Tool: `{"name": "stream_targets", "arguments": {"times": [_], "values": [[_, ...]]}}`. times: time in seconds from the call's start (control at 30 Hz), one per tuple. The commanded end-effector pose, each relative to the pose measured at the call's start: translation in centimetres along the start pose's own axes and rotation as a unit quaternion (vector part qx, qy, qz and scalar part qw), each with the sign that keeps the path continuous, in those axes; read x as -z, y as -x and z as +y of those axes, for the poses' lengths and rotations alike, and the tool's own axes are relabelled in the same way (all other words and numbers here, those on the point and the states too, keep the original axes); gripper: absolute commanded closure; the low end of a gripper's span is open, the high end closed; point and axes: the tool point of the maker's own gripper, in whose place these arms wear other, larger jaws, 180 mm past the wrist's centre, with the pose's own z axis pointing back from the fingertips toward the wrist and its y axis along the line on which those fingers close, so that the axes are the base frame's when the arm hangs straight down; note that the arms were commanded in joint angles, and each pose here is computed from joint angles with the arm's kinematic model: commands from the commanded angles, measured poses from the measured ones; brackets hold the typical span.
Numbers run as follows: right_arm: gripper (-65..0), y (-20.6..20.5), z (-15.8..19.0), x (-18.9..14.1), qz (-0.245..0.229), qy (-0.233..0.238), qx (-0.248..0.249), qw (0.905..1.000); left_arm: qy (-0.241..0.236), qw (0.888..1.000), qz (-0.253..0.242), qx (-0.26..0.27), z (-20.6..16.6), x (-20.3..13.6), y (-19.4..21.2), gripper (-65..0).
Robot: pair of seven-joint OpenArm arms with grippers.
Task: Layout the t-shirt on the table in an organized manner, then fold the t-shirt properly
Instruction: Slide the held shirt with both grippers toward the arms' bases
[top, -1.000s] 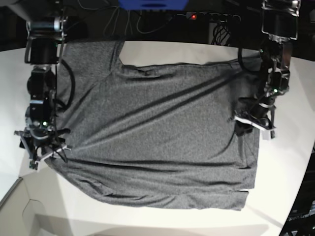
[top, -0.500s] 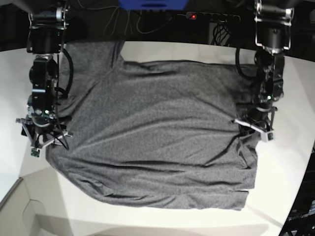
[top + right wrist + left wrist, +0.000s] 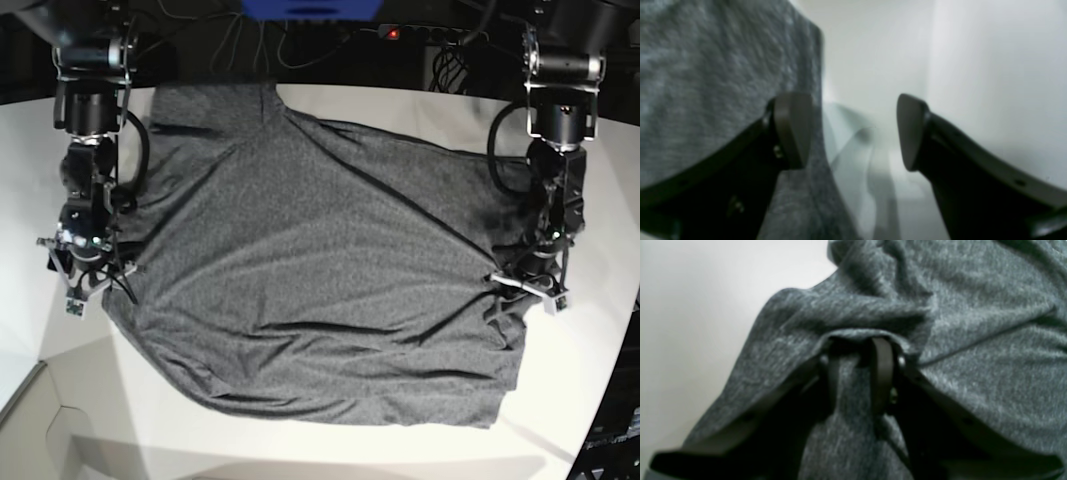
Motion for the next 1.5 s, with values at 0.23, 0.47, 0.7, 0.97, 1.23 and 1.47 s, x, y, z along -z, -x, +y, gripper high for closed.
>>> {"name": "stream_targets", "arguments": {"times": [0.23,0.47,0.7,0.97,1.23,1.47], "values": [[-40.3,-2.9,2.7,-8.3,-0.054,-0.046,0.029,0.9971,-0.011,0.999,0.04,-0.003,0.5,-0.1,1.7,-16.4],[-40.2,3.8,5.2,-13.9,-0.002,-0.082,0.062,0.9947,-0.011,0.999,0.04,-0.002,0.5,-0.1,1.8,-16.4],[-40.2,9.1,6.8,-14.8,0.056,-0.11,0.035,0.9917,-0.012,0.999,0.04,-0.001,0.6,-0.1,1.8,-16.4],[-40.2,11.9,6.9,-9.4,0.107,-0.095,0.008,0.9897,-0.015,0.999,0.044,0.0,0.8,-0.1,2.1,-16.4],[-40.2,10.6,4.4,-4.5,0.117,-0.057,0.02,0.9913,-0.012,0.999,0.03,0.0,0.4,0.2,1.0,-16.5],[-40.2,7.0,4.2,-3.3,0.092,-0.054,0.023,0.994,-0.015,0.999,-0.03,-0.023,-0.8,1.9,-2.1,-16.4]]}}
